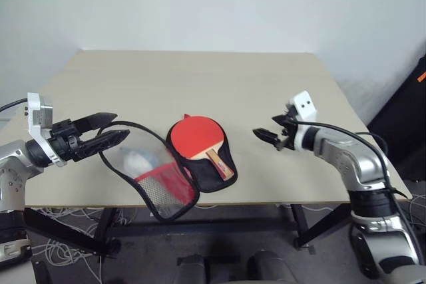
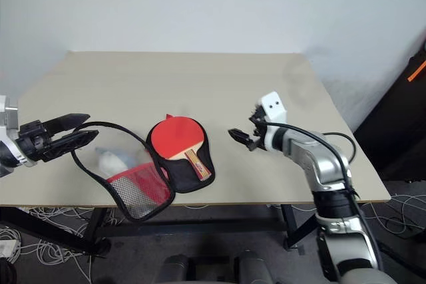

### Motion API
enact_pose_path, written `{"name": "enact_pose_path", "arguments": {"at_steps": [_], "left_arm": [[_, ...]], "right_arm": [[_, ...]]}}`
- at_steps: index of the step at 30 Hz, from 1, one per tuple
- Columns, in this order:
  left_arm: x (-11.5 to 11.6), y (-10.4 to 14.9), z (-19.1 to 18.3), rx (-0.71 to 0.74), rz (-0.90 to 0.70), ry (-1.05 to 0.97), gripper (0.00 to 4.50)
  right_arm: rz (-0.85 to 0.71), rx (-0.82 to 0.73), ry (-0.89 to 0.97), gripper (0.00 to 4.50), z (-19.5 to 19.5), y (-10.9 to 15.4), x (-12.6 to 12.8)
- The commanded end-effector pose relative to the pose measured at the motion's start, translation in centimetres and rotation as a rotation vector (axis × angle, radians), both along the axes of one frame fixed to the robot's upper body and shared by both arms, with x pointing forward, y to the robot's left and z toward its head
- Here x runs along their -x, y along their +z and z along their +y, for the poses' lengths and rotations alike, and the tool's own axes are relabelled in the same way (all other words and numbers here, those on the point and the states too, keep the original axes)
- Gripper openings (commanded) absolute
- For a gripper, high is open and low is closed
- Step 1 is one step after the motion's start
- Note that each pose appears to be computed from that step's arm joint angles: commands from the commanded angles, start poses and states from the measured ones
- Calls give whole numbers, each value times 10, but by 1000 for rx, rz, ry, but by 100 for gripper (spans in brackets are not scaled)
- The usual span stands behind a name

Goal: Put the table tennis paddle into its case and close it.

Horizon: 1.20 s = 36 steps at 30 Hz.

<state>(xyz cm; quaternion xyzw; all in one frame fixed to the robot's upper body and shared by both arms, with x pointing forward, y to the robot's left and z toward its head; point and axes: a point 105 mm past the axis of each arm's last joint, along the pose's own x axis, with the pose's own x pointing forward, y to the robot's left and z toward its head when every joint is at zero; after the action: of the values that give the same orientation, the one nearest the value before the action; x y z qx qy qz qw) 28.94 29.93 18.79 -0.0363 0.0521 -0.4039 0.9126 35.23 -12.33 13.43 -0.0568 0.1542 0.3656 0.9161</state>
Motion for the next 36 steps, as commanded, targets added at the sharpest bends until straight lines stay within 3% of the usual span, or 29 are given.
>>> {"name": "enact_pose_path", "arguments": {"at_steps": [1, 6, 12, 21, 36], "left_arm": [[4, 24, 22, -12, -79, 65, 450], [13, 14, 83, -16, -37, 291, 450], [13, -19, 98, 0, 27, 384, 450], [-15, -50, 23, 68, 27, 250, 450], [-40, -12, -78, 183, -80, 47, 450]], "right_arm": [[-78, 9, 1, 447, -16, 19, 0], [-41, 21, -123, 447, -52, 11, 2], [-18, 7, -156, 447, -54, 3, 10], [-34, 13, -160, 447, -55, 10, 9], [-22, 7, -166, 447, -57, 9, 7]]}}
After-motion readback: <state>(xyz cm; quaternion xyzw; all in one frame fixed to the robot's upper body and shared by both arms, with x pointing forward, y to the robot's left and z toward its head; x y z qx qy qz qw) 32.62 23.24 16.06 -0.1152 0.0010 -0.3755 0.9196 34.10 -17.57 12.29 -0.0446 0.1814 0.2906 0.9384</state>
